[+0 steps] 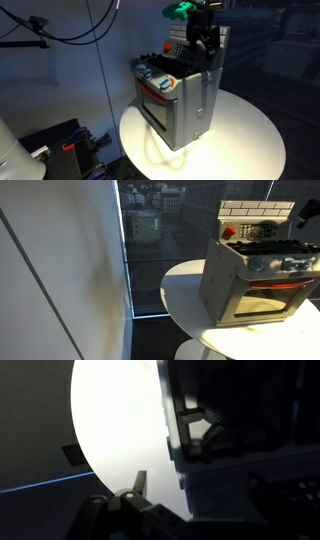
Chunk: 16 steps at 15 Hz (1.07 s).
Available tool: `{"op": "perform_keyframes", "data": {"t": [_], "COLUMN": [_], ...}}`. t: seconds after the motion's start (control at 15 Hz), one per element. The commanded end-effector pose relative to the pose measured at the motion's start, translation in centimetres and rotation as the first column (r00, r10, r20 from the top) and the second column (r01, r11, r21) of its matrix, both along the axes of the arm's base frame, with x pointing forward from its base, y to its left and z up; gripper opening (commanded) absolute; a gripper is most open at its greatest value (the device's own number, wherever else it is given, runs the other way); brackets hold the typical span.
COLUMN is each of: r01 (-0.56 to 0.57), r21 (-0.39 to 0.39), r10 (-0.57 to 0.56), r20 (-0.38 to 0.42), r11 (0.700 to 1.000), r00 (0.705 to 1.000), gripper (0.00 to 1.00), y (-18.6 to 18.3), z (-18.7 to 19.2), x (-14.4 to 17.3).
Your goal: Push the top orange button on the right side of the stove
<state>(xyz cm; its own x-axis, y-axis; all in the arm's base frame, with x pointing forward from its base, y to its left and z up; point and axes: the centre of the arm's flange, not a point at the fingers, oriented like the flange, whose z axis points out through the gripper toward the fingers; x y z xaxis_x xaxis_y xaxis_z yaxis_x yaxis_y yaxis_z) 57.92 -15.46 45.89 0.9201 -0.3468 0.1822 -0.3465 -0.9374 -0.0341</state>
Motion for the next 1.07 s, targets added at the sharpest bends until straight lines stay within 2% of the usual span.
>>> {"op": "perform_keyframes", "data": {"t": [0.0, 1.0], "r01": [-0.003, -0.029], "r21": [0.016, 0.02], "r10": [0.003, 0.029], "r20": [0.018, 0.025], "r11": [1.0, 0.999], "r00": [1.0, 0.999], "gripper": [1.0, 1.0], "y": [-0.1, 0.3], "z": [0.3, 0.0], "x": [1.3, 2.4]}}
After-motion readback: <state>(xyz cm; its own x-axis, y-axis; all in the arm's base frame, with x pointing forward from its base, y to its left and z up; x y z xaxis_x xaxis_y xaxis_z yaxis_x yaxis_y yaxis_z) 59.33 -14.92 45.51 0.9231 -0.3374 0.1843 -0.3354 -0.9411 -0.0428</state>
